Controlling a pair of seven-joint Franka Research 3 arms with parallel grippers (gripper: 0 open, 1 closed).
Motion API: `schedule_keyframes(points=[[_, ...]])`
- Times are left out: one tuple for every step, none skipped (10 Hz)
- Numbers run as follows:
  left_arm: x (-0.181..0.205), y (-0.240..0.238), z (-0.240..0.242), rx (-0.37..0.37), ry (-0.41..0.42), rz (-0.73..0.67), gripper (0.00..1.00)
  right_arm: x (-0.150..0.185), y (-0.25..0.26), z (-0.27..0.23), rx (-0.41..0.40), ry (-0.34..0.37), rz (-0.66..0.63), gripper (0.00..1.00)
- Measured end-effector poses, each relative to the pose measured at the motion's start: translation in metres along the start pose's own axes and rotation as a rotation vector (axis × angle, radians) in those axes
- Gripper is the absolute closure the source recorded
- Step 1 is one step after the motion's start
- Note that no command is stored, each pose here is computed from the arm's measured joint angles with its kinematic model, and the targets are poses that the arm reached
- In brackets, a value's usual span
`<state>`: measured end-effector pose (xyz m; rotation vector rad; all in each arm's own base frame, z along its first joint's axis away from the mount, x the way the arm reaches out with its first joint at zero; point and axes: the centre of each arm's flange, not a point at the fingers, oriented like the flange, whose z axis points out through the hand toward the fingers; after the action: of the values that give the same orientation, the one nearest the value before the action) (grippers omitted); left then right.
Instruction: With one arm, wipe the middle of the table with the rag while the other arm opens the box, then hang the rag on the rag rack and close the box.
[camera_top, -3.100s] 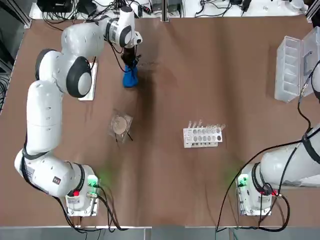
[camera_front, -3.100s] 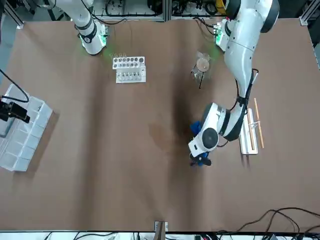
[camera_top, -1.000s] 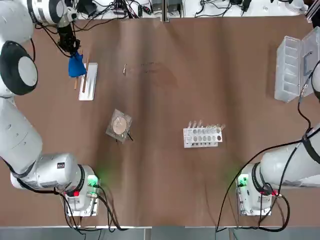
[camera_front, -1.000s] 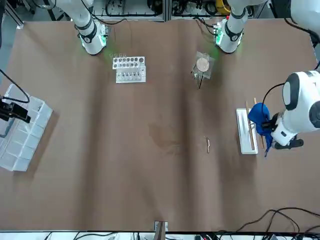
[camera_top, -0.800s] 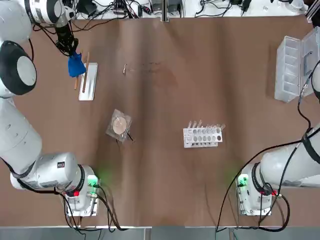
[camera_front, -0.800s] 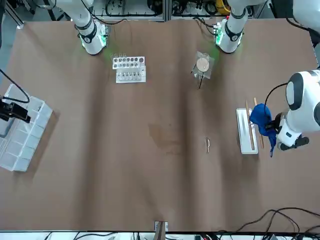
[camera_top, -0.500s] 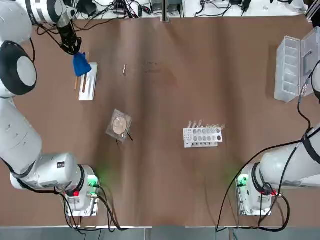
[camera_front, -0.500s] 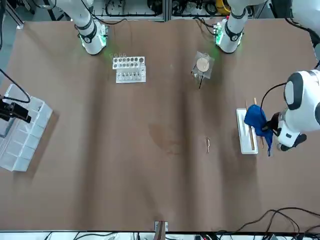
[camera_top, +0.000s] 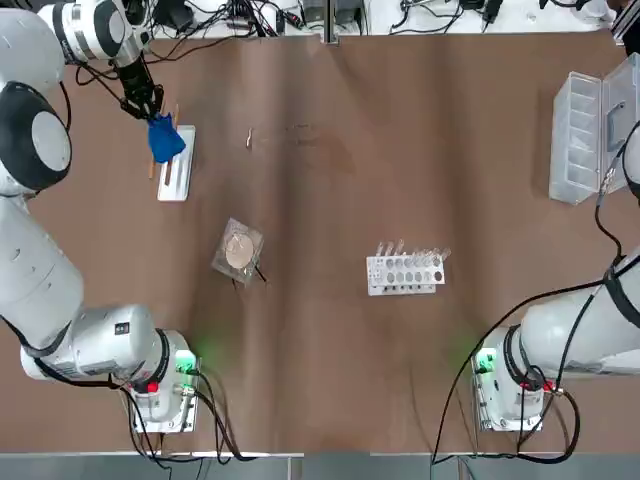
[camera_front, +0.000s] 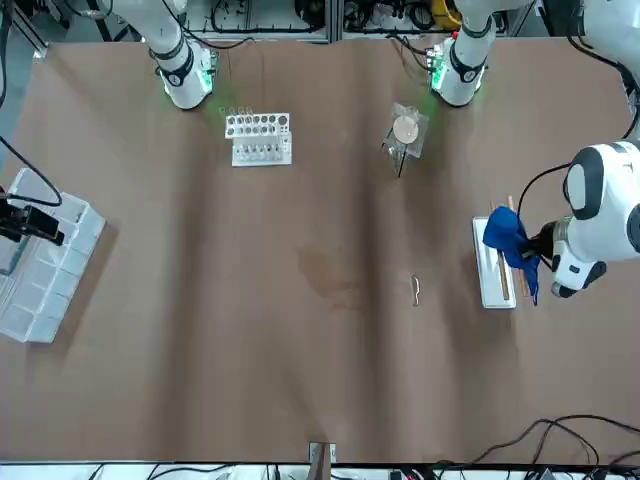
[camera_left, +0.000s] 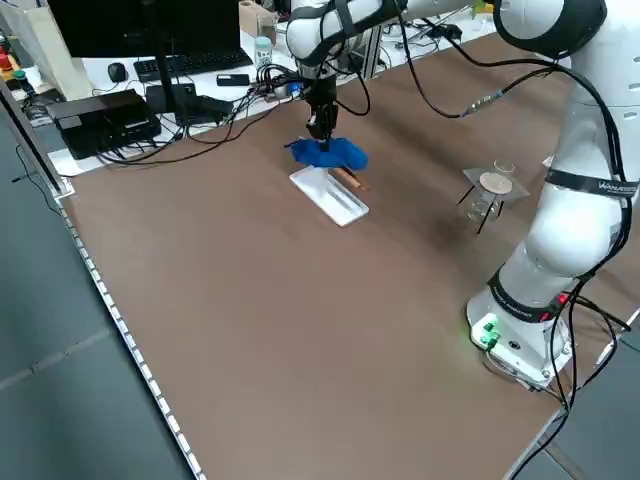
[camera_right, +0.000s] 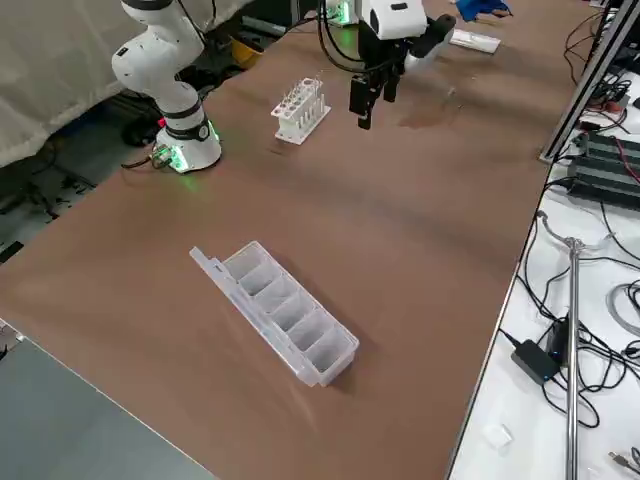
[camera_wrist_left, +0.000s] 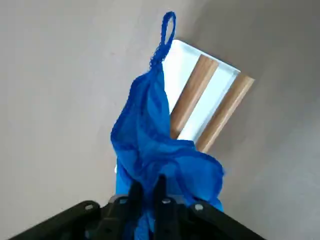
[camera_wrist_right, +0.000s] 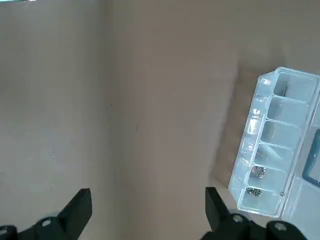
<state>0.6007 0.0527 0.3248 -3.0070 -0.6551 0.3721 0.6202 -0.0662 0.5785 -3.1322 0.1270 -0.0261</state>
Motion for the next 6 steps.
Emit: schedule_keyframes(points=[[0.000, 0.000, 0.001, 0.001, -0.002, 0.000, 0.67, -0.001, 0.002, 0.003, 0.000, -0.015, 0.003, 0.00], [0.000, 0.000, 0.002, 0.001, -0.003, 0.001, 0.51, -0.003, 0.008, 0.009, 0.001, -0.033, 0.011, 0.00], [0.000, 0.000, 0.003, 0.001, -0.003, 0.001, 0.36, -0.004, 0.015, 0.013, 0.002, -0.043, 0.001, 0.00], [0.000, 0.000, 0.002, 0.001, -0.002, 0.001, 0.22, -0.005, 0.023, 0.014, 0.003, -0.045, -0.020, 0.00], [0.000, 0.000, 0.002, 0.000, -0.001, 0.002, 0.15, -0.006, 0.037, 0.014, 0.004, -0.045, -0.036, 0.00], [0.000, 0.000, 0.002, 0.000, -0.001, 0.002, 0.15, -0.007, 0.051, 0.014, 0.005, -0.045, -0.038, 0.00]])
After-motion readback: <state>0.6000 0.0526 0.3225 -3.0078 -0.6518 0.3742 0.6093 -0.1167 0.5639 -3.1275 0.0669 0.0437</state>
